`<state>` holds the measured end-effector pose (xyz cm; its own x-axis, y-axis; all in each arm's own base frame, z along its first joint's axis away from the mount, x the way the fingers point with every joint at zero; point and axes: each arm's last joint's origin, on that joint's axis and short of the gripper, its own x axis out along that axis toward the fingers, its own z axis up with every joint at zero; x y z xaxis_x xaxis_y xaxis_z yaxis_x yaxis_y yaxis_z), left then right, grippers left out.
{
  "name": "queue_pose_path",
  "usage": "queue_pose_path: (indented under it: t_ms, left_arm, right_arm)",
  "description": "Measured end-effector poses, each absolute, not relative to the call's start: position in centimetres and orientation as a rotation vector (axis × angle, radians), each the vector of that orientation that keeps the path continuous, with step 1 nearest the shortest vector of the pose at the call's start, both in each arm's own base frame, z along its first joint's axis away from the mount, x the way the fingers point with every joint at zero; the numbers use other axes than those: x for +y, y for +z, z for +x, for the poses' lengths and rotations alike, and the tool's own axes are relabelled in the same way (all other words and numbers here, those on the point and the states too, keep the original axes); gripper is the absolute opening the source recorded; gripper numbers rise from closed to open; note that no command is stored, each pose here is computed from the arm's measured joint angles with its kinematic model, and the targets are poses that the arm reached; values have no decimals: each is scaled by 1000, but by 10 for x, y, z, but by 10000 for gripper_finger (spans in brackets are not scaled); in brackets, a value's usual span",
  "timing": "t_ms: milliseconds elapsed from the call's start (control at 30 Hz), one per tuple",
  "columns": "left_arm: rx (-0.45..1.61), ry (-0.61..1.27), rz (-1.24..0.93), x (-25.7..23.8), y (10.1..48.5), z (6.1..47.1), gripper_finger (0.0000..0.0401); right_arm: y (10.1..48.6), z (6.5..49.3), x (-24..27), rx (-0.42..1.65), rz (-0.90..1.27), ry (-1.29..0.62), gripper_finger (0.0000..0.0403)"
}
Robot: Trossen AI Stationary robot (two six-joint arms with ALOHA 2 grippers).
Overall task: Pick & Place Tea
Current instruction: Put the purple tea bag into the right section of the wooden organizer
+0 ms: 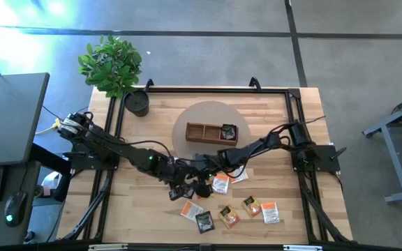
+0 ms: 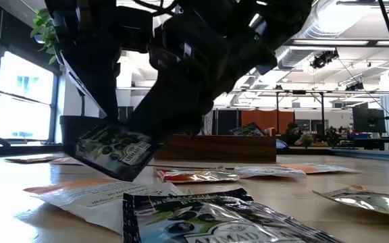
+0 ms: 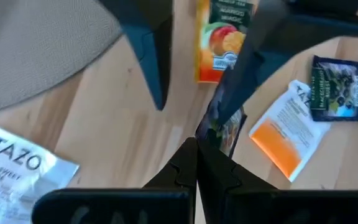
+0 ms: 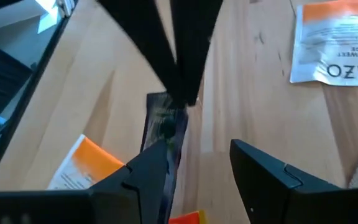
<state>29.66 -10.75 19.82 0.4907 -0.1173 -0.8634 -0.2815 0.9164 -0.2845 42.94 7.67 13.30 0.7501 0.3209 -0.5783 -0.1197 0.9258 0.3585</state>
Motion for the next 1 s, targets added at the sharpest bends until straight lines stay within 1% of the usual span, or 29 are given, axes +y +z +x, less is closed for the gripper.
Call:
queue_pose_path:
  t_ms: [267,467,567,733,767,900,1000]
  left_arm:
    - [1053,78,-381,-109,204,299,0]
    - [1030,94,-346,-109,209,301,0]
    - [1027,94,-341,-109,209,301,0]
    - [1018,100,-336,-109,210,302,0]
    - [1014,106,-332,-108,210,302,1]
    - [1007,105,-303,-108,210,302,4]
    - [1013,83,-310,-109,211,303,22]
  right_arm:
    - [135,430,79,665,333,327,143]
    - [136,430,80,661,332,344,114]
    - [136,431,80,653,323,344,85]
    - [136,431,79,645,291,345,14]
    - [136,431,79,643,284,346,7]
    - [136,431,79,642,278,342,13]
    - [136,431,79,642,276,339,4]
